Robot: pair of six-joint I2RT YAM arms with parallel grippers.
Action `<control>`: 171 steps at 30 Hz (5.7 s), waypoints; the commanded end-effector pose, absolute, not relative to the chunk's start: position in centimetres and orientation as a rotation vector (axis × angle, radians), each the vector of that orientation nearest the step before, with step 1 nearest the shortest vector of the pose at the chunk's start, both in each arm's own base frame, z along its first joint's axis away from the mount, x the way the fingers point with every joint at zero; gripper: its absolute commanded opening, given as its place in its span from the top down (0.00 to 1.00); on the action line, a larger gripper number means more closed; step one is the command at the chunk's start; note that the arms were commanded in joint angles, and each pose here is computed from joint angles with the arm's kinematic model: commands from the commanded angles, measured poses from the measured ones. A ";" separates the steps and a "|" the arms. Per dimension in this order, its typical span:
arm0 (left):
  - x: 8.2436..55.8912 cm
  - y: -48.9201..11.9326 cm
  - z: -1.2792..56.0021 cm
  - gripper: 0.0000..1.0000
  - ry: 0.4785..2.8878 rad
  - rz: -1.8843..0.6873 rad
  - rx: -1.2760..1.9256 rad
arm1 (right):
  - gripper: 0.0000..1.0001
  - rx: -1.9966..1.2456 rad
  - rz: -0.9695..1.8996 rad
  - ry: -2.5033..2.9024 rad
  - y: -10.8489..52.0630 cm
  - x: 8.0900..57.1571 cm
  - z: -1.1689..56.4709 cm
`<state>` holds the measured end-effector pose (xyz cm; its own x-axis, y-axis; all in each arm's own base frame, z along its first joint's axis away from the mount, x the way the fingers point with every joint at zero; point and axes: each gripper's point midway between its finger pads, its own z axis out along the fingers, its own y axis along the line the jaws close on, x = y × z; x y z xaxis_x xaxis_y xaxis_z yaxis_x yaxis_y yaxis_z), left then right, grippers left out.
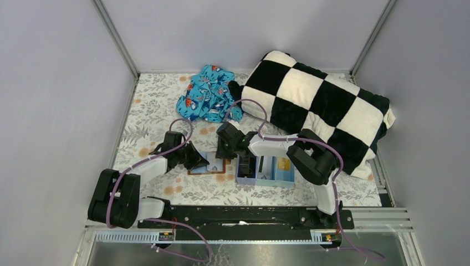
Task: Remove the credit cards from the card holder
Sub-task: Remove the credit card from the card holder, then place the credit card in the storage box.
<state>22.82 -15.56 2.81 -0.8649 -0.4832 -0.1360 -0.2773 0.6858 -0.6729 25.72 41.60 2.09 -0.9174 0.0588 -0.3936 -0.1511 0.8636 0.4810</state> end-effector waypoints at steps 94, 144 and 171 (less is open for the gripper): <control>23.6 -14.5 19.1 1.00 2.235 -0.975 -0.174 | 0.20 -0.312 1.228 2.258 39.6 25.6 16.5; 25.9 -13.8 25.5 0.33 2.117 -0.940 -0.098 | 1.00 -0.058 0.656 2.525 20.8 23.0 15.2; 25.6 -12.3 12.4 0.22 2.479 -0.805 -0.313 | 0.50 0.014 0.443 2.680 18.4 22.2 10.3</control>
